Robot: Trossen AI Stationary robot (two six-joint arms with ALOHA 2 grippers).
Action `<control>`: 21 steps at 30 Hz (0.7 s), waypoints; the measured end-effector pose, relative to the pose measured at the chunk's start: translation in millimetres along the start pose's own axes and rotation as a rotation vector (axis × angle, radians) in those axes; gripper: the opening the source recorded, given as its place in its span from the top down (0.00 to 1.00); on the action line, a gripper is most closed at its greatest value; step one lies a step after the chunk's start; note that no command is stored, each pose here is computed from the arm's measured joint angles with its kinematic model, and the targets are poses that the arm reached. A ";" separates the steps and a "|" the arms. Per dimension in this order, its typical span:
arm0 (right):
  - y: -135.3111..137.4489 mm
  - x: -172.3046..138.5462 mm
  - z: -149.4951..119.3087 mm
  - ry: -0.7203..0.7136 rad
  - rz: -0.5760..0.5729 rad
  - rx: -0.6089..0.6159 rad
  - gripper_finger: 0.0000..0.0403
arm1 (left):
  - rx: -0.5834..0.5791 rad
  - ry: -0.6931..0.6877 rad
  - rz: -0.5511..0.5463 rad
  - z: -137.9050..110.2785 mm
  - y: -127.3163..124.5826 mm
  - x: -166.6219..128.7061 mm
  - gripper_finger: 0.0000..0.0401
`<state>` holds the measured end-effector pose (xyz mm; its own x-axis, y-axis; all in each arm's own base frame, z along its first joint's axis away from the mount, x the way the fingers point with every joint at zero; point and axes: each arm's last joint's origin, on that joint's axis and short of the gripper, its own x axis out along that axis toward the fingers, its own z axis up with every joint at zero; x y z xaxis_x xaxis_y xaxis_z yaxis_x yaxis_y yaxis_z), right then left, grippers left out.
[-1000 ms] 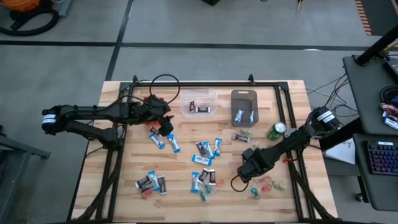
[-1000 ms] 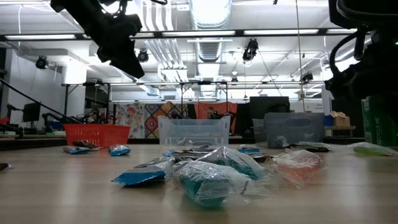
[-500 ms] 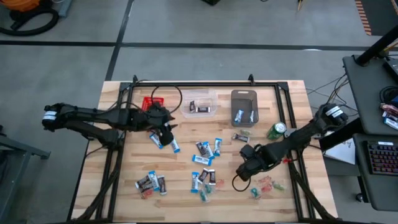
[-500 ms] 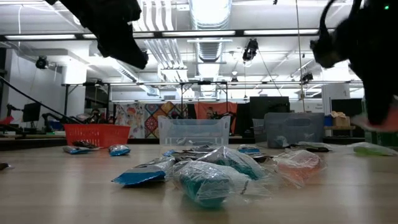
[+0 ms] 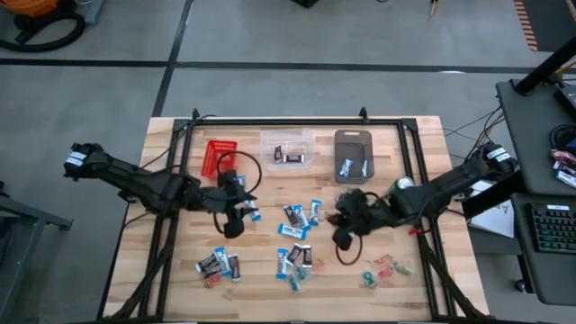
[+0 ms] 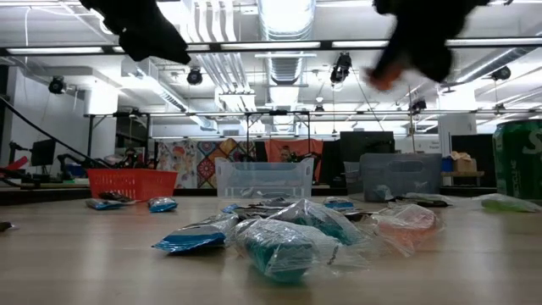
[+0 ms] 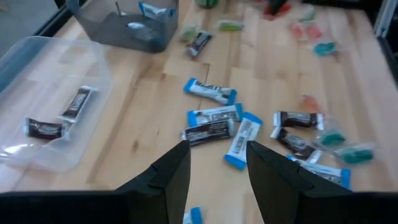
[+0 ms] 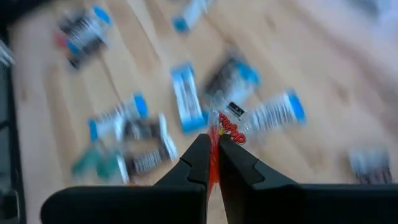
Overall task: Sort candy
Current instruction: Put the red candy into the red bin
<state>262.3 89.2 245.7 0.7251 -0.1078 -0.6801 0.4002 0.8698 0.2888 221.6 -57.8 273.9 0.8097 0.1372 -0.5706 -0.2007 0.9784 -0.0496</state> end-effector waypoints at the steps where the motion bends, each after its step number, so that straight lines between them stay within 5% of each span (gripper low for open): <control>1: -0.8 4.5 7.6 -0.045 0.015 -0.025 0.97 | -0.004 -0.011 0.002 0.0 -1.9 -1.9 0.65; 12: -39.8 76.3 81.6 -0.379 0.050 -0.159 0.97 | -0.076 -0.131 0.047 5.5 6.2 -49.5 0.65; 21: -56.4 136.9 131.0 -0.446 -0.037 -0.232 0.97 | -0.223 -0.174 0.144 -4.9 32.5 -87.3 0.65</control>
<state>412.4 -37.7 224.5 0.9021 -0.2914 -0.3184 0.3314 0.9402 0.0784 141.7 -38.7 318.1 0.8425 0.3156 -0.4365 -0.4210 0.8914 -0.1680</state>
